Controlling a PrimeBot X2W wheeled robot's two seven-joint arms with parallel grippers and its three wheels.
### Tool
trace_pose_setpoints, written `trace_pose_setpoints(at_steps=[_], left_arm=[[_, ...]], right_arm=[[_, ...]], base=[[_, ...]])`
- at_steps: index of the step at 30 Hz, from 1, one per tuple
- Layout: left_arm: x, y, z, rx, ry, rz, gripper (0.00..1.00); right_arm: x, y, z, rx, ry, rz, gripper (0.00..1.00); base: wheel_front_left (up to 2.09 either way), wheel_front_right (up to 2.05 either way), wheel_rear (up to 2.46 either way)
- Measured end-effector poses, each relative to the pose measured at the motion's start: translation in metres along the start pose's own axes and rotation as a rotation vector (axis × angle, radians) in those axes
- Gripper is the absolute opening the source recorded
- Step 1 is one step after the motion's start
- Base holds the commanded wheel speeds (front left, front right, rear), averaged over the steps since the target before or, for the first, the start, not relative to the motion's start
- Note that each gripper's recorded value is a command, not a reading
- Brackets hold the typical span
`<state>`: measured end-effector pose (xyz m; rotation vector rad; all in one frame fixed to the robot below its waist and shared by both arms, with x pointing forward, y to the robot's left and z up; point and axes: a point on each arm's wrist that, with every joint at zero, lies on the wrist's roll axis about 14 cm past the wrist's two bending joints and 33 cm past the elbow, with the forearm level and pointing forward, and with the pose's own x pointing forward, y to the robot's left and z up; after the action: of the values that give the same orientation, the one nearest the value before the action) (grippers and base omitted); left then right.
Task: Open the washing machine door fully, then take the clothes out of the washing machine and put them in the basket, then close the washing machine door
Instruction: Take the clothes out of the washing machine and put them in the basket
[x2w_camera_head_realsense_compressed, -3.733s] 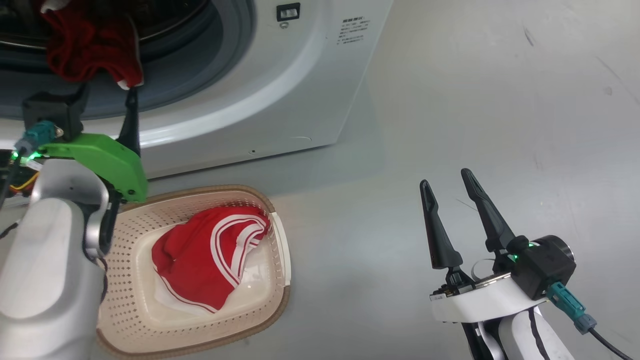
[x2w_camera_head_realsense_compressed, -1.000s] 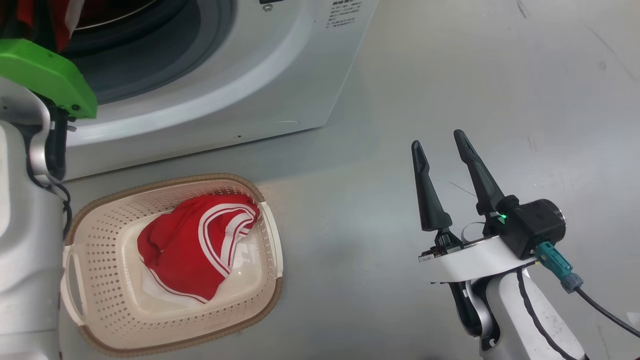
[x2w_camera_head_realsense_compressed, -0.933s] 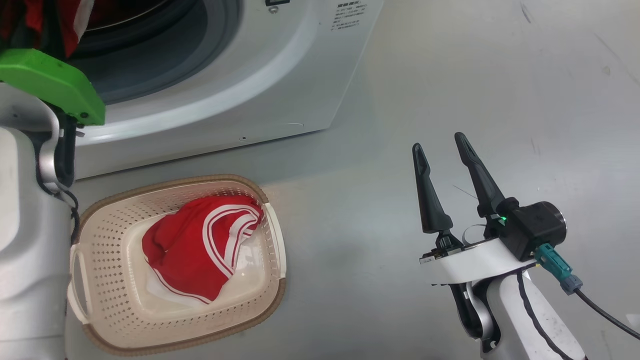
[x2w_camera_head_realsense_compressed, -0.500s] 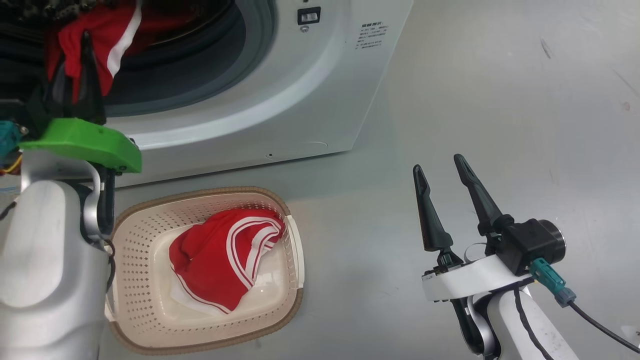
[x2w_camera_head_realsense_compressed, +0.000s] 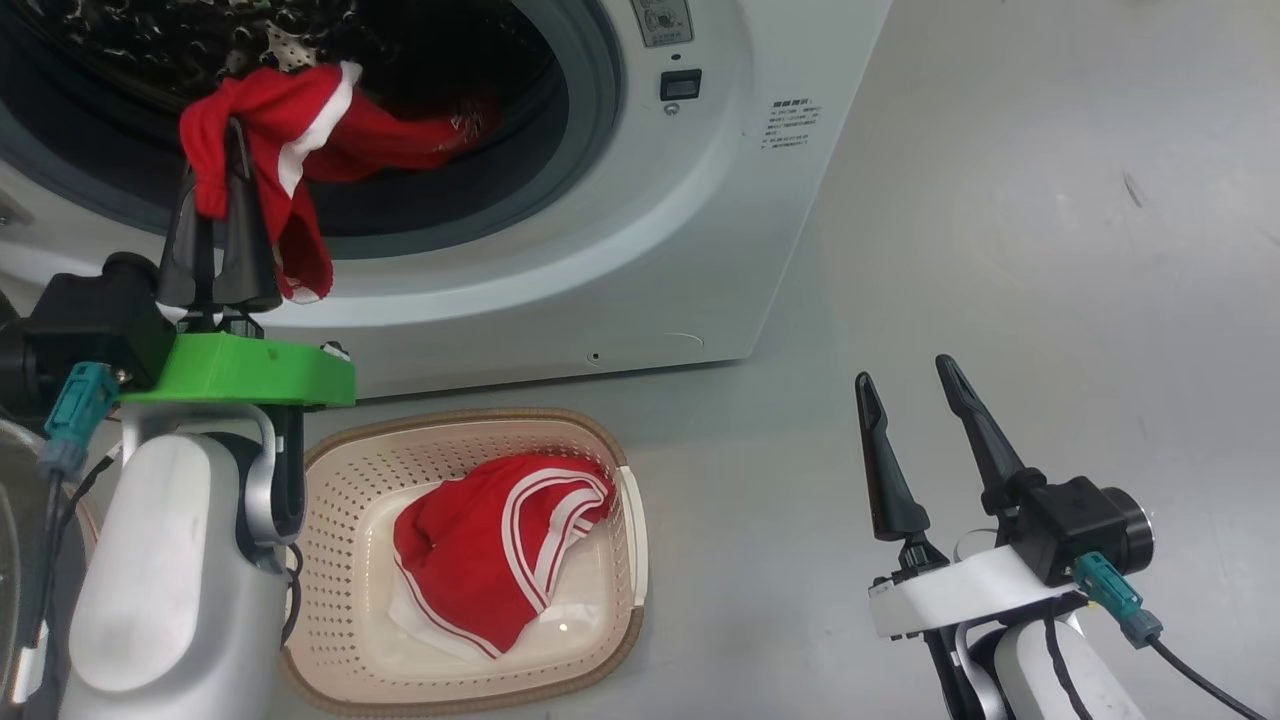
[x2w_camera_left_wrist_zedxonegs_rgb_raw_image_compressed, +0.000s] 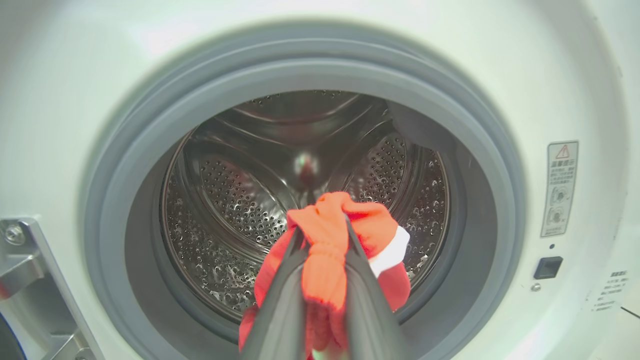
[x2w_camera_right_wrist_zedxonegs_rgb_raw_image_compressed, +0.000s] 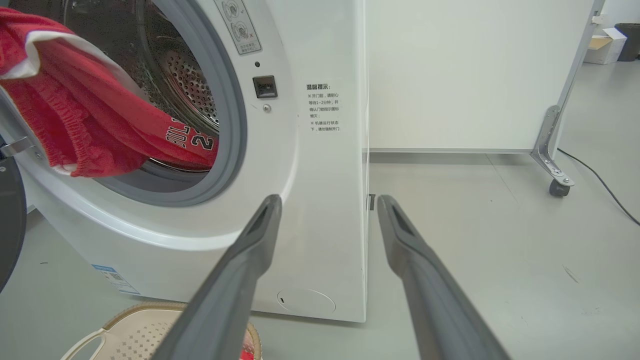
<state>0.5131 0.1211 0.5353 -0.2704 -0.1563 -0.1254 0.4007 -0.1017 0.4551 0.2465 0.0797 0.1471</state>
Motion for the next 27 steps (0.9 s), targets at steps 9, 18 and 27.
trace_pose_setpoints(at_steps=[9,18,27], left_arm=[[-0.021,-0.001,0.052,0.01,-0.14,0.014,0.0],[-0.045,-0.013,0.078,0.02,-0.194,-0.007,0.0],[-0.079,-0.014,0.014,-0.003,0.04,0.011,0.0]], right_arm=[[-0.01,0.016,0.005,0.004,-0.009,0.054,1.0],[-0.024,0.024,0.01,0.004,-0.022,0.069,1.0],[-0.025,0.024,0.014,0.004,-0.034,0.069,1.0]], base=[[0.0,0.0,0.0],[0.0,0.0,0.0],[0.0,0.0,0.0]])
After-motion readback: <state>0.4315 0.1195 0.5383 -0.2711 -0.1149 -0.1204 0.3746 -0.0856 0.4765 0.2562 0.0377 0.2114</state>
